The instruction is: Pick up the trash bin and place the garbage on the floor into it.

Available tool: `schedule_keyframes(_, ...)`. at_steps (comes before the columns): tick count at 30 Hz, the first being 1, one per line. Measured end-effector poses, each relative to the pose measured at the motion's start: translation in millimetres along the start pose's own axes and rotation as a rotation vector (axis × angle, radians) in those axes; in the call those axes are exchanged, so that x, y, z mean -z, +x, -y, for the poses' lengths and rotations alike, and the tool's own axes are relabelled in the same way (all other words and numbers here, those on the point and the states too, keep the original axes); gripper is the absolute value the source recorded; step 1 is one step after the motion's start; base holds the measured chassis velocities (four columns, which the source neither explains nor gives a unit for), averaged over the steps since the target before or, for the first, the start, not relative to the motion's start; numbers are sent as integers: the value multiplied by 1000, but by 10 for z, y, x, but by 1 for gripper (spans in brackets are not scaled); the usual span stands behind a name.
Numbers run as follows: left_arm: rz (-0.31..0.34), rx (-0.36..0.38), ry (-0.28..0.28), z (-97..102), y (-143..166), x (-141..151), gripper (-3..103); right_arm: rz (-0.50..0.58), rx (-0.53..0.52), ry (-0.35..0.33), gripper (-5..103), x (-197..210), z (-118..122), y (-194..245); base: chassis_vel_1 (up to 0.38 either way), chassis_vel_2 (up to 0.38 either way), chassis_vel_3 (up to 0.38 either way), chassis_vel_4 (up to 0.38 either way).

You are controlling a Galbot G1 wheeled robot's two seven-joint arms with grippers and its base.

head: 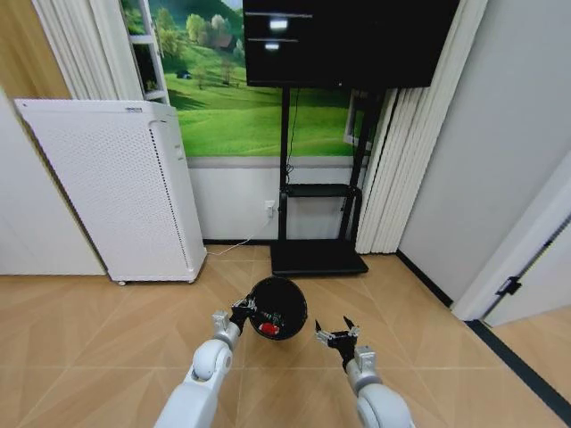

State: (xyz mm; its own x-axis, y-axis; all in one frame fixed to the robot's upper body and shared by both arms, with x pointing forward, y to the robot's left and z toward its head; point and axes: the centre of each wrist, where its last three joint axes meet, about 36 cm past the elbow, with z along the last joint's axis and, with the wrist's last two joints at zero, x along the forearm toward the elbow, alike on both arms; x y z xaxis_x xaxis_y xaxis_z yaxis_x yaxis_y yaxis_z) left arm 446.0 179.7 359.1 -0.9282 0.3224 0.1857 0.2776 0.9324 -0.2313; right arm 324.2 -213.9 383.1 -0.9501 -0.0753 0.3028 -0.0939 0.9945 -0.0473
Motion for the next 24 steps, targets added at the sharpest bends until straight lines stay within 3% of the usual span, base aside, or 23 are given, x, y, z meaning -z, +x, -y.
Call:
schedule_keyframes(8, -4, 7, -2, -13, 30, -21, 7, -5, 11, -3, 100, -43, -2, -1, 199, 26, -174, -25)
schedule_keyframes(24, 0, 12, -3, -47, 73, -9, 7, -11, 15, 6, 100, -70, -43, 36, 13, -11, -16, 14)
